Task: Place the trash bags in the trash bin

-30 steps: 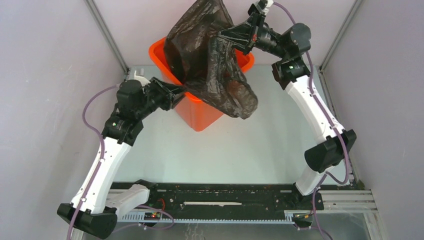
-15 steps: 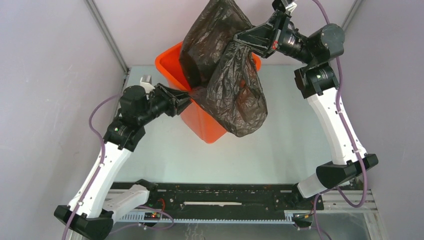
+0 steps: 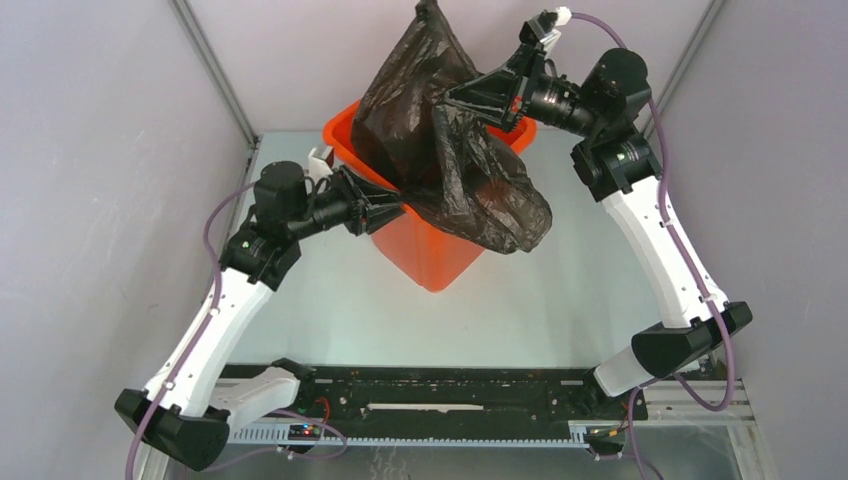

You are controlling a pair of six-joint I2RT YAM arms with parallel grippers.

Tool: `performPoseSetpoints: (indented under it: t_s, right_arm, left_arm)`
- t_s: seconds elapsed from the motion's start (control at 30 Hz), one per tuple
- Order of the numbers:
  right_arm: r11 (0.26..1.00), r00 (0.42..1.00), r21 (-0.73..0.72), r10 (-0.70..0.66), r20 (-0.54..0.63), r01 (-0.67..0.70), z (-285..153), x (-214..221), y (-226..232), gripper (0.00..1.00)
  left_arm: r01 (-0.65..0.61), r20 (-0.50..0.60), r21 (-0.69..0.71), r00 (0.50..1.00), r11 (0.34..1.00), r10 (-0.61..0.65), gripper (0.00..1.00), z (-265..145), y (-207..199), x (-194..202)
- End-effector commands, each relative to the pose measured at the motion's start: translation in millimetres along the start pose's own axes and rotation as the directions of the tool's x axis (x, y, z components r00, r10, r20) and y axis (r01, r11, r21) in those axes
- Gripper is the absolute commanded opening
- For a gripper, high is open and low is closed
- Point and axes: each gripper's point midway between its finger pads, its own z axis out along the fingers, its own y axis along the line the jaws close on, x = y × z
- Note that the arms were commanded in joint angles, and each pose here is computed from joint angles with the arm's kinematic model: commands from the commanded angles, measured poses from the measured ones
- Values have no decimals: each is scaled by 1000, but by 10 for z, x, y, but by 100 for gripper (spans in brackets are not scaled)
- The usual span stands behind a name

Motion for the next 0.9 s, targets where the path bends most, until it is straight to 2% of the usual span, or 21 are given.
performPoseSetpoints:
  t_s: [0.0,0.13,0.27,0.4,0.57,0.73,0.8,0.87]
  right_arm:
    - [993,994,45,-110,20,109,62,66,-11,0]
    - [988,989,97,-131,64,124,88,56,-45,0]
    - [975,974,151,-185,134,165,-20,41,26,0]
    - [968,961,178,-209,183,176,-238,-18,110,0]
    - [967,961,183,-210,178,177,-430,-111,65,0]
    - [963,967,184,-220,126,195,-421,-119,28,0]
    - [963,969,190,-216,122,191,-423,-127,-11,0]
    - [961,968,201,-217,128,189,-440,-145,-52,0]
  left_arm:
    - [-238,-145,106,957,965,252,0,-182,-319,314]
    - [-260,-240,119,929,958,282,0,-126,-203,432]
    - [-309,-303,226,879,924,368,0,-197,-420,720]
    - [-302,-330,241,868,922,370,0,-262,-439,761]
    - [-262,-305,176,902,949,305,0,-105,-346,538]
    - [-242,-262,121,928,963,266,1,-14,-373,338]
    - [-244,-249,92,933,965,259,10,-16,-343,268]
    - [-310,-202,53,928,949,314,30,-73,-335,195]
